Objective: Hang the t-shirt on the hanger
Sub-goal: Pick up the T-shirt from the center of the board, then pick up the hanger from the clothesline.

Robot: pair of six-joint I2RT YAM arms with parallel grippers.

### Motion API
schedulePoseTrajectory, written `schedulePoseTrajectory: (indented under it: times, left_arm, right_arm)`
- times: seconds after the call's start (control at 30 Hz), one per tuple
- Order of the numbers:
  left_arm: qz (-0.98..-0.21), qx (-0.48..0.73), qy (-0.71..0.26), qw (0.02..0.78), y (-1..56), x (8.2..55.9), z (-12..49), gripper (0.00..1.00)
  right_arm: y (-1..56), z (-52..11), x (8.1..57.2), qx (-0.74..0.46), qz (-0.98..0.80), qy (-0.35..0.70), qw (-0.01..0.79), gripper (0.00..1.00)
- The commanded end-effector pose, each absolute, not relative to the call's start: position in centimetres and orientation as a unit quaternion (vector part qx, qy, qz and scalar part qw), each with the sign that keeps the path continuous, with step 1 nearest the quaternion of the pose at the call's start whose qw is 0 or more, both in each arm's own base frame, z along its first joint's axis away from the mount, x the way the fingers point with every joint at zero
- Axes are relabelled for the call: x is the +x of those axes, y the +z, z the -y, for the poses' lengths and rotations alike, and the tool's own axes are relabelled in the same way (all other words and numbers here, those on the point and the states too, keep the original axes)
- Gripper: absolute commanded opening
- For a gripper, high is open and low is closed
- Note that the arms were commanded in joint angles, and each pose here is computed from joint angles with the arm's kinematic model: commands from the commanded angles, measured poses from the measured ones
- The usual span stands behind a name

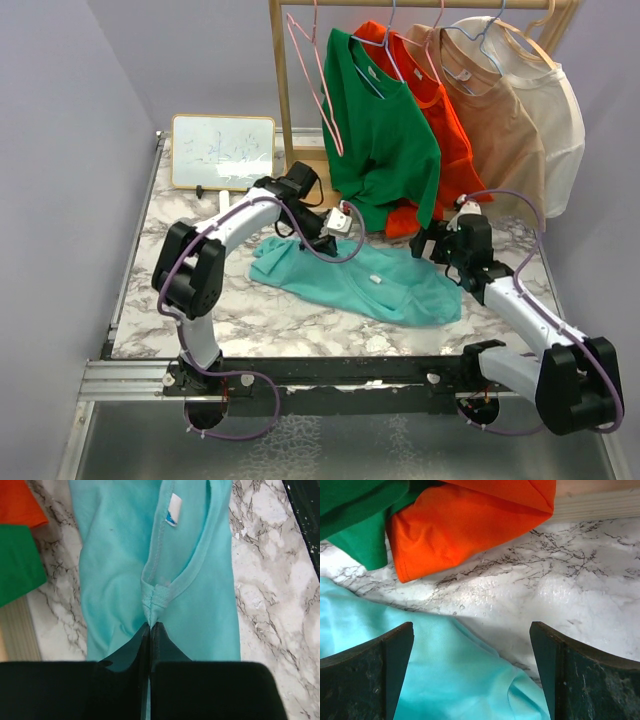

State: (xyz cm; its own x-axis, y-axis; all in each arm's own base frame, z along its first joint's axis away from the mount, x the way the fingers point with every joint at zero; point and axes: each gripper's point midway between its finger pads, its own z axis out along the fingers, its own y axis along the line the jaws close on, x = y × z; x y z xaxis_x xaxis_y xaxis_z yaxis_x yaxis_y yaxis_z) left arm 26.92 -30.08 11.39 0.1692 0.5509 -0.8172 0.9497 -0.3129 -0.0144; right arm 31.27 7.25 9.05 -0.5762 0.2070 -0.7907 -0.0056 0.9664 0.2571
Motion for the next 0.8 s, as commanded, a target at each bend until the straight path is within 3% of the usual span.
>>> schedulePoseTrajectory:
  times: [0.0, 0.47, 0.77]
  left_arm:
    - [-0.514, 0.707, -0.394, 0.284, 15.6, 25.9, 28.7, 0.0]
    - [-0.543, 0.683, -0.393, 0.292, 16.3, 26.2, 25.5, 0.0]
    - [-0.565, 0.656, -0.4, 0.3, 15.7, 27.1, 25.8, 0.0]
  right_arm:
    - [12.2, -7.9, 30.4, 0.068, -0.868, 0.149, 0.468, 1.0]
    - [21.7, -7.9, 28.7, 0.059, -0.84, 0.168, 0.513, 0.99]
    - [35.2, -8.7, 29.8, 0.022, -0.752, 0.202, 0.627, 0.96]
